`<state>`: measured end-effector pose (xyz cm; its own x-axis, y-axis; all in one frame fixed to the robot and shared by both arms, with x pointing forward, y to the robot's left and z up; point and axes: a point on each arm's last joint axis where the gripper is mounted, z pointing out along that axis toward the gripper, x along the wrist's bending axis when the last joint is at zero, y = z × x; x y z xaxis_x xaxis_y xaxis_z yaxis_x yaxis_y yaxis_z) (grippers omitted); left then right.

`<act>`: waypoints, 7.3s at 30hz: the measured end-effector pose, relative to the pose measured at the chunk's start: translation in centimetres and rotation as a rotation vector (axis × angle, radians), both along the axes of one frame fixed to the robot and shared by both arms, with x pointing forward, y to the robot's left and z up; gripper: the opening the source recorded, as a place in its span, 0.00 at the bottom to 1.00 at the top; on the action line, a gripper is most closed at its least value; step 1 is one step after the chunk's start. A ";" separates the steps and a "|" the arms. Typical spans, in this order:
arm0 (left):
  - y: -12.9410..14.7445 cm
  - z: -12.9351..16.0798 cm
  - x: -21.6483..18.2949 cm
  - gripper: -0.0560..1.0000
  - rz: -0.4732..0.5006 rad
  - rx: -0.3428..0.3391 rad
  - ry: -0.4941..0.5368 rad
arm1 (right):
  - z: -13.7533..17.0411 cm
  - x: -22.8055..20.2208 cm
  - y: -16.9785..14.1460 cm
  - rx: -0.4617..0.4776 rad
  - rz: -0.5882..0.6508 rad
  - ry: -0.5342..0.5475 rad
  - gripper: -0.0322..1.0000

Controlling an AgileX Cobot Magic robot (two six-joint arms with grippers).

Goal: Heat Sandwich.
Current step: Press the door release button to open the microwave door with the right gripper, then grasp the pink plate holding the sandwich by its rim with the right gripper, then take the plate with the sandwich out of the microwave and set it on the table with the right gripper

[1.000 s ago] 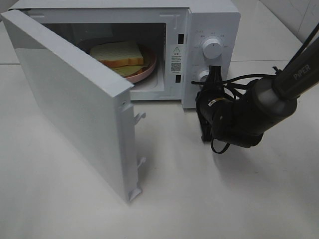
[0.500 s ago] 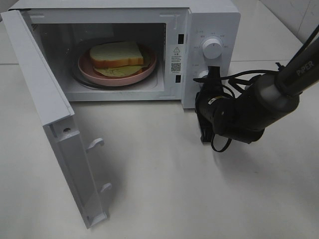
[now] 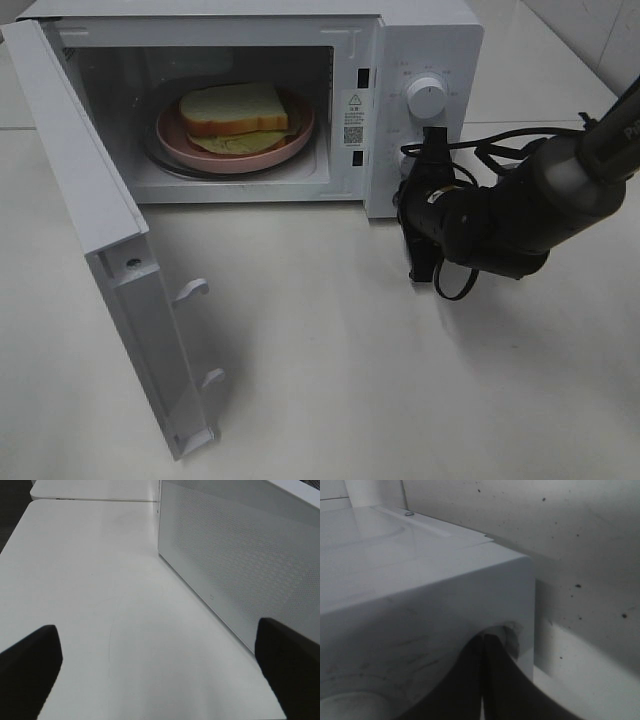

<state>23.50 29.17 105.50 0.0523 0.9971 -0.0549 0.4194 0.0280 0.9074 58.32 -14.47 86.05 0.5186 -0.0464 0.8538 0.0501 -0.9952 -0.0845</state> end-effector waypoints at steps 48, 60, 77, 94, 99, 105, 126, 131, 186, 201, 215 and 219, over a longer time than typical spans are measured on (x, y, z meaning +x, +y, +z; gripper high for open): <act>0.0 0.0 0.0 0.99 0.000 0.000 0.000 | 9.0 -12.5 -2.3 -0.641 0.973 0.155 0.08; 0.0 0.0 0.0 0.99 0.000 0.000 0.000 | 10.2 -14.6 -2.6 -0.935 1.424 0.053 0.11; 0.0 0.0 0.0 0.99 0.000 0.000 0.000 | 13.5 -13.7 -3.5 -1.349 1.875 0.122 0.15; 0.0 0.0 0.0 0.99 0.000 0.000 0.000 | 14.4 -13.5 -3.6 -1.796 2.473 -0.309 0.18; 0.0 0.0 0.0 0.99 0.000 0.000 0.000 | 14.4 -13.5 -3.6 -1.875 2.570 -0.406 0.24; 0.0 0.0 0.0 0.99 0.000 0.000 0.000 | 14.4 -13.4 -3.7 -1.906 2.598 -0.423 0.52; 0.0 0.0 0.0 0.99 0.000 0.000 0.000 | 14.8 -12.5 -3.0 -1.932 2.481 -0.396 0.94; 0.0 0.0 0.0 0.99 0.000 0.000 0.000 | 15.0 -11.1 -1.2 -2.015 2.516 -0.425 0.93; 0.1 0.0 0.0 0.99 0.011 0.016 0.001 | 8.6 6.5 16.2 -2.292 2.292 -0.678 0.85; 0.3 0.0 0.0 0.99 0.019 0.028 0.001 | 6.2 8.9 16.1 -2.274 2.280 -0.637 0.77; 0.3 0.0 0.0 0.99 0.019 0.029 0.001 | 6.0 8.7 15.8 -2.226 2.321 -0.596 0.08; 0.3 0.0 0.0 0.99 0.019 0.029 0.001 | 6.0 8.8 15.7 -2.213 2.317 -0.596 0.08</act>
<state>23.50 29.44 105.48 0.0328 0.9991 -0.0259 0.4200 0.0098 0.9075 67.09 1.25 92.09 -0.8569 -0.1611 -0.4897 -0.2534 0.9588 0.1280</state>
